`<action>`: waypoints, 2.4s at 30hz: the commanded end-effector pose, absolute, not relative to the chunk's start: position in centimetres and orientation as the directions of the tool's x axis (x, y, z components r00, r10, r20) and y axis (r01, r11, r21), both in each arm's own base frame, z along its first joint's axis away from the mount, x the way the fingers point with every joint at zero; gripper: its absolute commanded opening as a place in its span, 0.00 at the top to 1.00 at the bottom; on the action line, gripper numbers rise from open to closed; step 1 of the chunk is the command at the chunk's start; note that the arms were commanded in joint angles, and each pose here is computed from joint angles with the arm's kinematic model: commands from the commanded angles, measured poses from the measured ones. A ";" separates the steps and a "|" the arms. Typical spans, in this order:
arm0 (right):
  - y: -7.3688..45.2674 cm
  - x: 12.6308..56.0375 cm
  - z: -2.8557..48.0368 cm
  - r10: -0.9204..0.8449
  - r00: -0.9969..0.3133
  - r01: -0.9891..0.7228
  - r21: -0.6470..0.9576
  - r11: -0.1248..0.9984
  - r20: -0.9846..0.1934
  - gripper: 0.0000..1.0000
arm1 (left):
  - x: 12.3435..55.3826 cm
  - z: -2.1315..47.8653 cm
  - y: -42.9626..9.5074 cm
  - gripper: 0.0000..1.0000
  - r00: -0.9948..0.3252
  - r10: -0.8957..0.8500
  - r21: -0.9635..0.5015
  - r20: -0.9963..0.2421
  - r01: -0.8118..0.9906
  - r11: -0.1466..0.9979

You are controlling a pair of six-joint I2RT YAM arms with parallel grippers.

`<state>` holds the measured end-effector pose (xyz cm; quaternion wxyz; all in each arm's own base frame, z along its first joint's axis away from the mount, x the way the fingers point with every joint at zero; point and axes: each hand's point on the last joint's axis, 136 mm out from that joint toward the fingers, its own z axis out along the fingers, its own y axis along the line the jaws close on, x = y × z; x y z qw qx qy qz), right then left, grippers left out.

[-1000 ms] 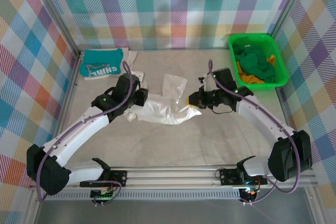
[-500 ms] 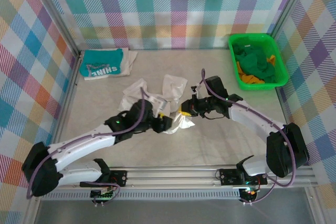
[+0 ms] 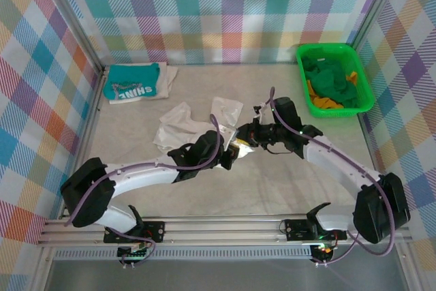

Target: Fold and stack the t-shirts

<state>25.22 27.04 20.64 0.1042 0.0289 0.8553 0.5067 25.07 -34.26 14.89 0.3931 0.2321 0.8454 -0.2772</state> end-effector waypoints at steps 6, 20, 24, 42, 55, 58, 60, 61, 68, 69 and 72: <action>23.0 30.4 24.4 0.306 -0.892 -0.099 0.804 0.587 -0.333 0.61 | 20.8 19.3 -23.2 1.00 -0.547 0.208 -0.153 -0.811 0.541 0.827; 29.3 34.6 9.2 0.135 -0.990 0.065 0.728 0.683 -0.039 0.51 | 19.4 23.6 -7.5 1.00 -0.408 -0.149 -0.203 -0.901 0.091 0.975; 31.1 35.0 6.7 0.116 -0.993 0.082 0.737 0.671 0.005 0.49 | 20.2 24.3 -8.3 1.00 -0.389 -0.099 -0.154 -0.916 0.113 0.982; 20.7 37.3 25.5 0.236 -0.826 -0.154 0.608 0.779 -0.511 1.00 | 25.1 40.3 -8.7 1.00 0.019 0.039 0.041 -0.999 0.154 0.987; 11.9 26.1 43.6 0.285 -0.499 -0.250 0.451 0.857 -0.818 1.00 | 21.3 54.1 -10.4 1.00 0.325 0.140 0.245 -0.935 0.308 0.919; 11.6 25.5 41.7 0.298 -0.531 -0.220 0.469 0.855 -0.793 1.00 | 21.1 53.9 -10.1 1.00 0.320 0.140 0.241 -0.937 0.302 0.922; 12.0 25.7 39.8 0.293 -0.583 -0.198 0.482 0.854 -0.758 1.00 | 22.0 52.6 -10.6 1.00 0.271 0.161 0.244 -0.949 0.308 0.919; 12.3 25.9 39.2 0.293 -0.599 -0.194 0.490 0.850 -0.745 1.00 | 22.4 51.2 -11.0 1.00 0.229 0.187 0.257 -0.955 0.327 0.910; 10.2 28.4 34.6 0.364 -0.631 0.009 0.462 0.887 -0.685 1.00 | 26.2 45.8 -10.1 1.00 0.134 0.201 0.224 -0.970 0.190 0.956; 10.0 28.9 33.7 0.376 -0.641 0.033 0.465 0.884 -0.669 1.00 | 26.7 45.0 -10.0 1.00 0.119 0.210 0.228 -0.971 0.170 0.959; 10.4 30.7 30.5 0.393 -0.683 0.058 0.490 0.870 -0.616 1.00 | 28.2 42.7 -9.0 1.00 0.080 0.206 0.215 -0.975 0.112 0.970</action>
